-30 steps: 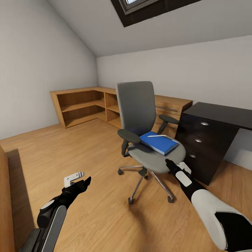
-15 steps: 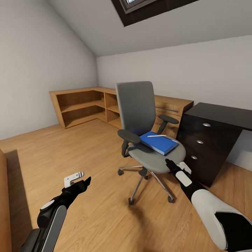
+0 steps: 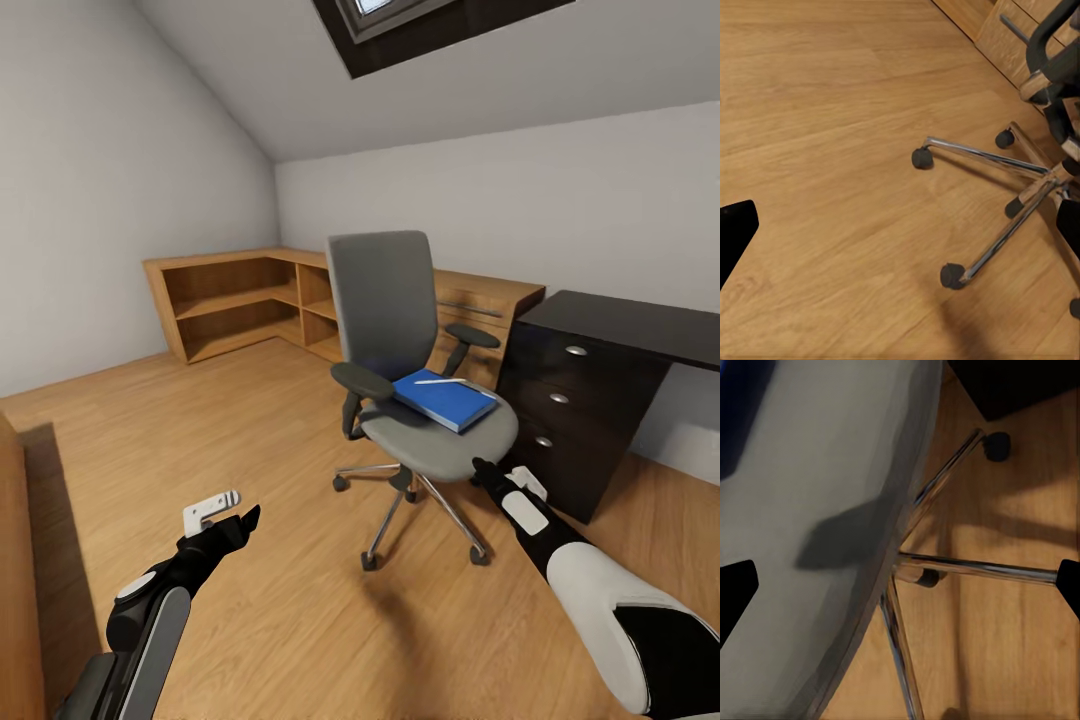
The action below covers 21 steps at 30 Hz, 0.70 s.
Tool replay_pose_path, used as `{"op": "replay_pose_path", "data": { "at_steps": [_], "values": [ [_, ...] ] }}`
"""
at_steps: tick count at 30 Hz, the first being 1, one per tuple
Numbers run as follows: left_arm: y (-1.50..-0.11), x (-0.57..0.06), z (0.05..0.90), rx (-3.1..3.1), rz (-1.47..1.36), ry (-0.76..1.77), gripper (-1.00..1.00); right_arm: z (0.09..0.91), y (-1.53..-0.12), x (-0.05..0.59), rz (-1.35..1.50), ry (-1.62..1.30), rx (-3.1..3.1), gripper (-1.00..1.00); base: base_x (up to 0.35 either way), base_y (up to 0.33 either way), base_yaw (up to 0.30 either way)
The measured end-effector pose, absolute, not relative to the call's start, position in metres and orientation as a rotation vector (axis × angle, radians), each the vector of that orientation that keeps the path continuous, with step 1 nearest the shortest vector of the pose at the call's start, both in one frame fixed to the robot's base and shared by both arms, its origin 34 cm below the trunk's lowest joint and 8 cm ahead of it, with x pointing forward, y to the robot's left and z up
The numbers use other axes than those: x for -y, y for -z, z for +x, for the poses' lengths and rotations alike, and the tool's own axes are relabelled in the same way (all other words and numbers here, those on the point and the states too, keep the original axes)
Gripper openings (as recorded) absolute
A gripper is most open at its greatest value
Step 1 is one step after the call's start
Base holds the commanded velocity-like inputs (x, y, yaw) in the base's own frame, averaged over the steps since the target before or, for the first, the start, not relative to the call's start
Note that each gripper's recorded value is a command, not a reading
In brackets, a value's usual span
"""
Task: In the bedroom, organize the workspace by keeping the computer under the desk, ensuring the monitor is on the desk, placing the keyboard on the desk next to the monitor, placing the mouse on the desk next to the keyboard, moving the folder from the swivel chair onto the desk next to the mouse, stacking the notebook on top of the folder with the pen on top of the notebook, and positioning the swivel chair next to the desk.
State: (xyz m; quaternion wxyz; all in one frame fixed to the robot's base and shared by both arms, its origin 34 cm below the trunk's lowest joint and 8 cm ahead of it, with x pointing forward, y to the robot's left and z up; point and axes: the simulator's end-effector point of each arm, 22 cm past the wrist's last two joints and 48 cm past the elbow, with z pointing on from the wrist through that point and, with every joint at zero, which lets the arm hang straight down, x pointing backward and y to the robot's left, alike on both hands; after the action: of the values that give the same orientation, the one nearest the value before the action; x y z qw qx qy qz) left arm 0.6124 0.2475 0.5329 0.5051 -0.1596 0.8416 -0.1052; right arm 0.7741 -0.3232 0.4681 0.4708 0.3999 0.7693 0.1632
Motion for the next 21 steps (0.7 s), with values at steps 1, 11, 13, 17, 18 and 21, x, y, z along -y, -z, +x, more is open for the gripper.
{"op": "replay_pose_path", "data": {
  "at_steps": [1,11,13,17,18,21],
  "values": [
    [-0.5329,-0.2475,0.6124,-2.031,-0.385,0.254,1.00,0.7741,-0.4681,0.3231,0.979,-0.400,-1.885,1.00,-0.021,-0.012,0.000],
    [-0.5332,-0.2476,0.6123,-2.030,-0.385,0.254,1.00,0.7745,-0.4695,0.3234,0.976,-0.398,-1.883,1.00,-0.001,-0.003,0.096],
    [-0.5334,-0.2477,0.6122,-2.030,-0.385,0.253,1.00,0.7748,-0.4702,0.3225,0.973,-0.400,-1.883,1.00,0.138,0.000,0.070],
    [-0.5342,-0.2440,0.6124,-2.030,-0.376,0.258,1.00,0.7753,-0.4714,0.3219,0.972,-0.403,-1.881,1.00,0.267,0.000,0.020],
    [-0.5344,-0.2412,0.6125,-2.030,-0.369,0.262,1.00,0.7753,-0.4714,0.3220,0.972,-0.403,-1.880,1.00,0.301,0.000,0.007],
    [-0.5345,-0.2379,0.6125,-2.032,-0.360,0.265,1.00,0.7754,-0.4716,0.3219,0.972,-0.403,-1.880,1.00,0.313,0.000,0.003]
  ]
}}
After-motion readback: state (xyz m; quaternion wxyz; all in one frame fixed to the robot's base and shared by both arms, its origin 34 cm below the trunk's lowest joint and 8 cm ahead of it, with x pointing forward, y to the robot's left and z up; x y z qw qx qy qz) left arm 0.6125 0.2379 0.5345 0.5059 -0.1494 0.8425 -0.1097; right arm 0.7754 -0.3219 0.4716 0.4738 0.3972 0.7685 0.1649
